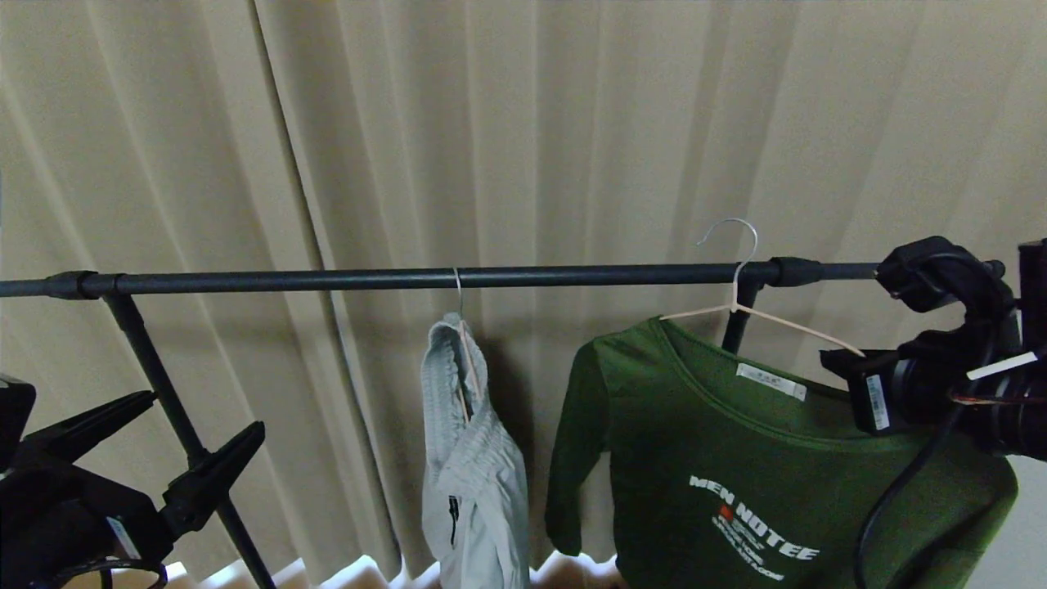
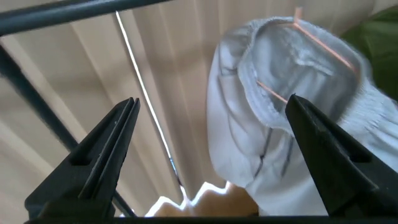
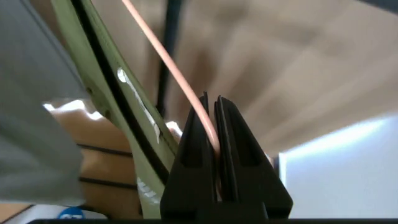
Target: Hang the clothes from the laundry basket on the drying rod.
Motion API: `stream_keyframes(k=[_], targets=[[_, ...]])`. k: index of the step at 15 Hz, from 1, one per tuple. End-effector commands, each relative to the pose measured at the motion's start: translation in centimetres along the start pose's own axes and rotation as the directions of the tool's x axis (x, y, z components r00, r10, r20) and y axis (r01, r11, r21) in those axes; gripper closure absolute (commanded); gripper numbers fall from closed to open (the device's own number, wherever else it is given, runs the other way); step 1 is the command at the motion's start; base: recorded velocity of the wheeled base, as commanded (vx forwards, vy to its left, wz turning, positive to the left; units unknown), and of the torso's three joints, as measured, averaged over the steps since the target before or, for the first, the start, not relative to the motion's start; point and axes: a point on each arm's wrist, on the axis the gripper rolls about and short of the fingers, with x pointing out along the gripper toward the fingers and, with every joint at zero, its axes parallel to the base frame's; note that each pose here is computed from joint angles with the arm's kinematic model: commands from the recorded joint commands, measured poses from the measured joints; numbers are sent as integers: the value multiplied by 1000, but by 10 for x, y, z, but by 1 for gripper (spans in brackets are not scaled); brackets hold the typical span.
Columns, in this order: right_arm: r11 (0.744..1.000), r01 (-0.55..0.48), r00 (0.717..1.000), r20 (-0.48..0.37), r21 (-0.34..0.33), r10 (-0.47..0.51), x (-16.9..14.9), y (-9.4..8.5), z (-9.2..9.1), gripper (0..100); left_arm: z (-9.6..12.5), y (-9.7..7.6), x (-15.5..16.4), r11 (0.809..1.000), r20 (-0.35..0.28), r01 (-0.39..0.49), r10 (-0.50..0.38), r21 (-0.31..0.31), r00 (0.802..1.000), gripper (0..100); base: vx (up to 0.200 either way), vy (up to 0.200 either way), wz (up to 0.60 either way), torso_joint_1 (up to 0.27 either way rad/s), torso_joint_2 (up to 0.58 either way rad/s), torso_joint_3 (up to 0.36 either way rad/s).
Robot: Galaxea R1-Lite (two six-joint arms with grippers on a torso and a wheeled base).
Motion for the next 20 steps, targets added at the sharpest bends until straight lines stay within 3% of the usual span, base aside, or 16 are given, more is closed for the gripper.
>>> stream_keyframes(k=[1,11,17,18,20], targets=[[1000,-9,999,-50,-8,9,30,15,7,100,2,1,-6,1000,29,-4,4,4,1000,0,0,0,0,0,0,0],[995,-57,994,-95,-78,50,54,52,7,100,4,1,-6,1000,35,-5,5,7,999,0,0,0,0,0,0,0],[995,-67,995,-77,-79,61,50,54,8,100,4,1,-6,1000,38,-7,7,6,999,0,0,0,0,0,0,0],[995,-68,995,-77,-76,62,49,54,6,0,4,1,-6,1000,38,-10,10,6,999,0,0,0,0,0,0,0],[995,-78,996,-56,-68,74,46,53,4,0,4,1,-8,1000,43,-9,9,6,999,0,0,0,0,0,0,0]])
